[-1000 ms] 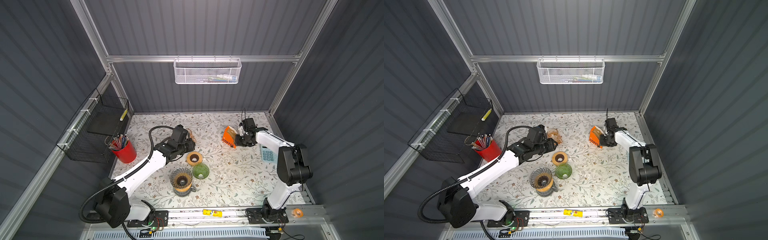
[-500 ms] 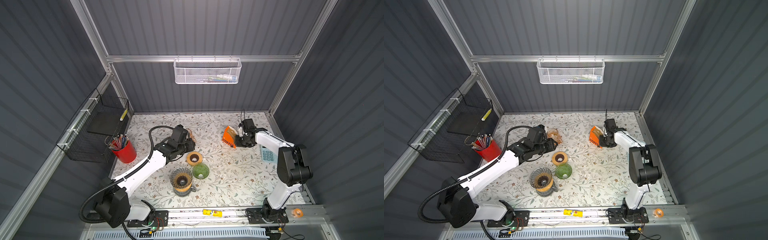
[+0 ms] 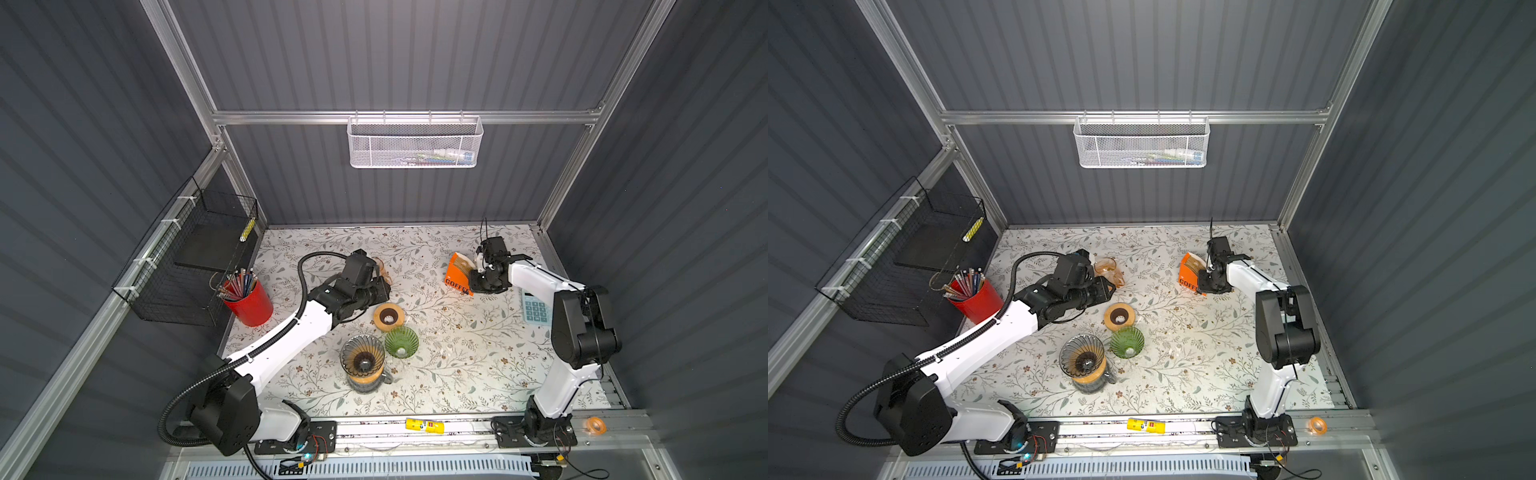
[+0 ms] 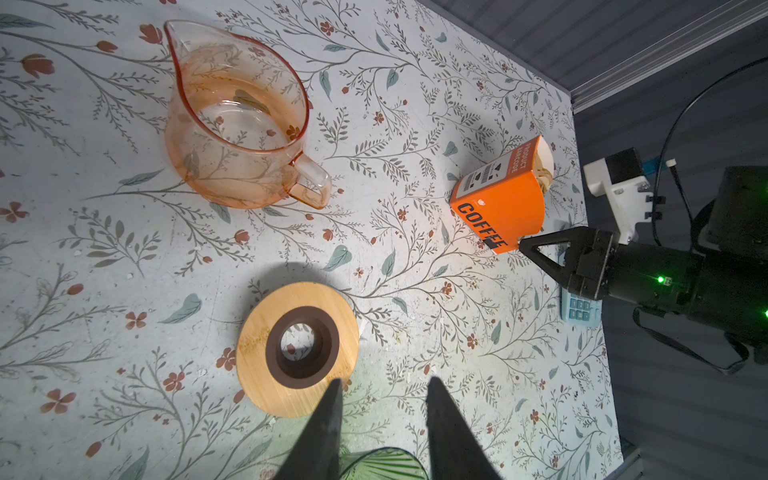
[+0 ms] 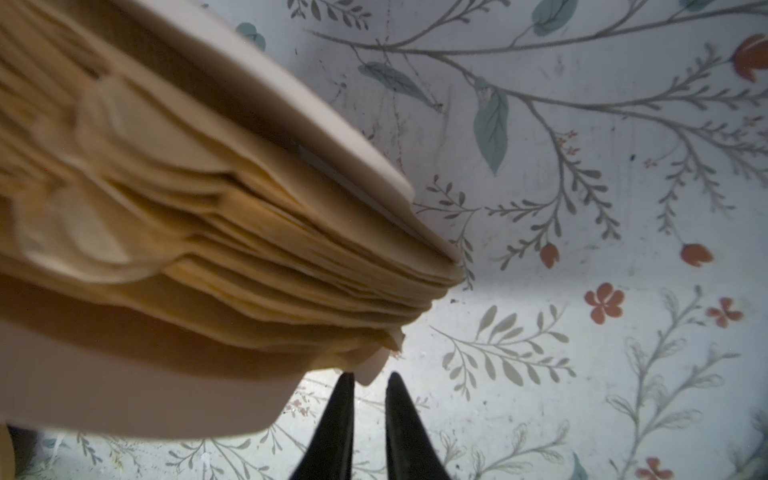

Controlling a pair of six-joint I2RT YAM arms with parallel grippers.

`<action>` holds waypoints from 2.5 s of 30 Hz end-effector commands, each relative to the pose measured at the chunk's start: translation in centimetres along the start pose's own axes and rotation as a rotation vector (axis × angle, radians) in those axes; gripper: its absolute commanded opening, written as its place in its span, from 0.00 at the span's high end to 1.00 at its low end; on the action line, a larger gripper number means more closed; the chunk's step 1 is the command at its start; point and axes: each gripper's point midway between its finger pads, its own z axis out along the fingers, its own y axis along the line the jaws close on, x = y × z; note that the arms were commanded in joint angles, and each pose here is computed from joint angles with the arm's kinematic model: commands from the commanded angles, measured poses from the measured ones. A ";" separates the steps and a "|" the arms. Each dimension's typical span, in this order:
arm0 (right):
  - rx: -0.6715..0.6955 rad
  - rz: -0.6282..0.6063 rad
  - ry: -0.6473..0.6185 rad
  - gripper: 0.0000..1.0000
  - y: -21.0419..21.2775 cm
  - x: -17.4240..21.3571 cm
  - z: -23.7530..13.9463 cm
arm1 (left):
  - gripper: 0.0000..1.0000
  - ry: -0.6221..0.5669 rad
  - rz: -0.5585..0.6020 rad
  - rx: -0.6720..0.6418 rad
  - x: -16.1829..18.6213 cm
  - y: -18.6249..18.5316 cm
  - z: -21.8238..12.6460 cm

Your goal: Place the coffee filter in the dripper

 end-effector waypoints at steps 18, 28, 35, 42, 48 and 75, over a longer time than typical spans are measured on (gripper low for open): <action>0.011 -0.051 -0.012 0.81 1.1 -0.7 -0.6 | 0.65 -0.004 0.017 0.011 -0.4 -0.5 -0.2; 0.012 -0.059 -0.014 0.82 1.3 -1.0 -0.4 | 0.65 -0.007 0.018 0.007 -0.4 -0.4 -0.3; 0.010 -0.066 -0.007 0.83 1.5 -0.8 -0.2 | 0.65 -0.006 0.017 0.006 -0.3 -0.3 -0.2; 0.009 -0.072 -0.005 0.85 1.7 -0.9 -0.1 | 0.65 -0.005 0.019 0.005 -0.3 -0.3 -0.2; 0.011 -0.076 -0.002 0.90 1.8 -0.8 0.0 | 0.65 -0.005 0.019 0.005 -0.3 -0.3 -0.2; 0.027 -0.087 -0.015 0.80 1.7 -0.7 -0.9 | 0.65 -0.009 0.017 0.007 -0.3 -0.3 -0.4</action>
